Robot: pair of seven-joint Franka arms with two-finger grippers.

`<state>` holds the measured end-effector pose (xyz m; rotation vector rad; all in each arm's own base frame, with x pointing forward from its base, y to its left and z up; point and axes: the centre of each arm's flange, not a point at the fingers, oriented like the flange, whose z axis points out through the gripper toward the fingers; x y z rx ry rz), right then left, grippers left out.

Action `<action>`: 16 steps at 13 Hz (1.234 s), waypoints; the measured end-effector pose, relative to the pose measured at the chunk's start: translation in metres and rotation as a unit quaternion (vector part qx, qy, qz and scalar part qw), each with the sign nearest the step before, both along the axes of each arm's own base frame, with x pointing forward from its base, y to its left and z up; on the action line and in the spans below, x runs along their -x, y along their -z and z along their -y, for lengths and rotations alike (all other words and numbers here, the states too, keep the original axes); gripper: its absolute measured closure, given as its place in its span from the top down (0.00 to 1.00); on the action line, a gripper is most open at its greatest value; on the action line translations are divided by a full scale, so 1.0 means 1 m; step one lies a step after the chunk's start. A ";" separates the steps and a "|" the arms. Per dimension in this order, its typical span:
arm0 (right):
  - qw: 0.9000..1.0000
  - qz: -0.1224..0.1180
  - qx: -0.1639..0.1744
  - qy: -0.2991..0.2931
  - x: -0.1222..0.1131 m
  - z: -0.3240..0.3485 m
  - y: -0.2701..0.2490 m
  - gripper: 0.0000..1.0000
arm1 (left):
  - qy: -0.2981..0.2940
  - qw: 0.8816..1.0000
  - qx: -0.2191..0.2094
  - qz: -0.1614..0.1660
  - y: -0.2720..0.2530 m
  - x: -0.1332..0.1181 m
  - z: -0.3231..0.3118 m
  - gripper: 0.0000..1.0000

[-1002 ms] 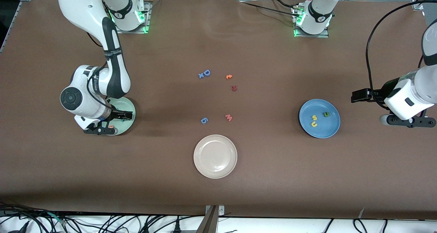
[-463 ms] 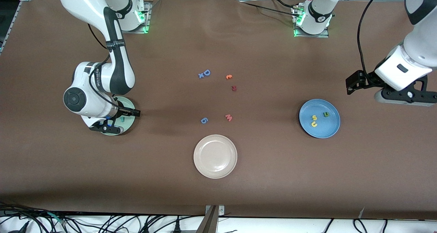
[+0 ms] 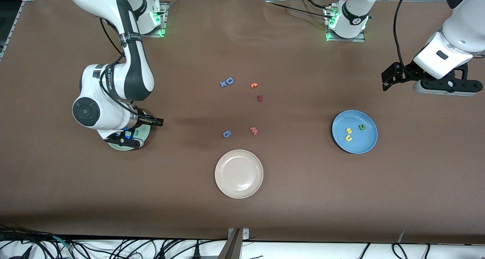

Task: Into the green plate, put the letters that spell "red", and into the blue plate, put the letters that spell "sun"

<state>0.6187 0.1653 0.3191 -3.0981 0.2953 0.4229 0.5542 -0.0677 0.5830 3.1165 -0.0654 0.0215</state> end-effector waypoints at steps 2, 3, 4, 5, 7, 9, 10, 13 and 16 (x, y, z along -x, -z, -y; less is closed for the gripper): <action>1.000 -0.005 0.016 -0.010 0.002 0.001 -0.008 1.00 | -0.013 1.000 0.011 -0.006 0.002 0.000 -0.012 1.00; 1.000 -0.008 0.022 -0.017 0.003 0.001 -0.013 1.00 | -0.015 1.000 0.011 -0.007 0.002 0.000 -0.014 1.00; 0.999 -0.010 0.023 -0.022 0.004 0.003 -0.021 1.00 | -0.014 1.000 0.011 -0.009 0.002 0.000 -0.013 1.00; 0.999 -0.011 0.024 -0.029 0.006 0.009 -0.033 1.00 | -0.013 1.000 0.010 -0.012 0.001 0.001 -0.012 1.00; 0.999 -0.008 0.023 -0.031 0.009 0.031 -0.064 1.00 | -0.011 1.000 0.010 -0.018 -0.002 -0.001 -0.011 1.00; 1.000 -0.003 0.019 -0.024 0.013 0.056 -0.096 1.00 | -0.010 1.000 0.006 -0.018 -0.008 -0.005 -0.011 1.00; 0.999 0.003 0.024 -0.027 0.016 0.066 -0.112 1.00 | -0.010 1.000 0.006 -0.018 -0.009 -0.008 -0.011 1.00; 0.999 0.026 0.030 -0.034 0.029 0.075 -0.158 1.00 | -0.006 1.000 0.006 -0.021 -0.007 -0.010 -0.007 1.00; 0.997 0.045 0.023 -0.050 0.040 0.083 -0.192 1.00 | -0.001 1.000 0.006 -0.021 -0.006 -0.010 -0.002 1.00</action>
